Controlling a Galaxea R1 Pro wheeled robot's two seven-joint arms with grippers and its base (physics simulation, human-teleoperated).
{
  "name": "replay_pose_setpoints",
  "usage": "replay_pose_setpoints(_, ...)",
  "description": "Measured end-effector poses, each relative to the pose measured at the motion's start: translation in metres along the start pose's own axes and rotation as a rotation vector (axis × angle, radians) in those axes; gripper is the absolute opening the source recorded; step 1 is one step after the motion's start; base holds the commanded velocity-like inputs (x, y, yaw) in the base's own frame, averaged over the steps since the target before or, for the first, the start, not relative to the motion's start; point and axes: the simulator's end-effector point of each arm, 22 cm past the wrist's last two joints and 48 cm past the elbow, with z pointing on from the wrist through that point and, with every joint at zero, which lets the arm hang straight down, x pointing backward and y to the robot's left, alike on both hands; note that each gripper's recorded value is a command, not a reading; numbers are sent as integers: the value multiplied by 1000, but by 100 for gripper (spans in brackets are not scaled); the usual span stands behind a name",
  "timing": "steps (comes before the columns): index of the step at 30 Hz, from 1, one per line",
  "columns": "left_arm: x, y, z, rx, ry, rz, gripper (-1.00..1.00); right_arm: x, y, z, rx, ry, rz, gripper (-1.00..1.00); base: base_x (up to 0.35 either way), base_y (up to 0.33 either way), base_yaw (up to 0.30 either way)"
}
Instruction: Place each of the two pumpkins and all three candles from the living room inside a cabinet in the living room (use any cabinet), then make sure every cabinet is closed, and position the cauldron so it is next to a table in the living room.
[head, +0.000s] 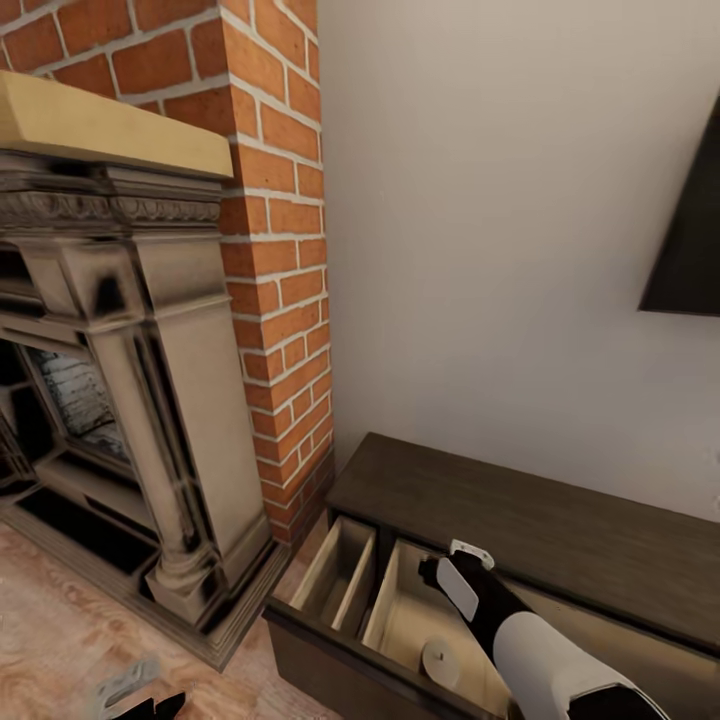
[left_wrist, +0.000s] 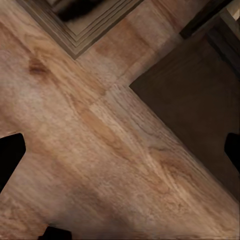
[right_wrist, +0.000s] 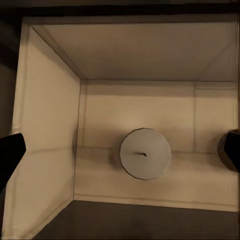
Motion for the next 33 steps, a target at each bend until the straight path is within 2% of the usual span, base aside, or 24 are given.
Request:
replay_pose_setpoints(5, 3, -1, -3, -9, 19, -24, 100, -1, 12, -6, -62, 5, -1, 100, -309, 0, 0)
replay_pose_setpoints(13, -7, -9, -14, -7, 11, -37, 100, -11, 17, -18, -86, 5, -3, 100, -254, 0, 0)
replay_pose_setpoints(20, -30, -15, -23, -13, -58, -36, 100, -21, 19, -29, -89, 2, -2, 100, -36, 0, 0)
replay_pose_setpoints(27, -56, -18, -35, -16, -144, -41, 100, -36, 16, -39, -84, -39, 17, 100, -3, 0, -45)
replay_pose_setpoints(33, -48, -8, -33, -42, -134, -62, 100, -44, 15, -50, -82, -48, 18, 100, 0, 0, -172)
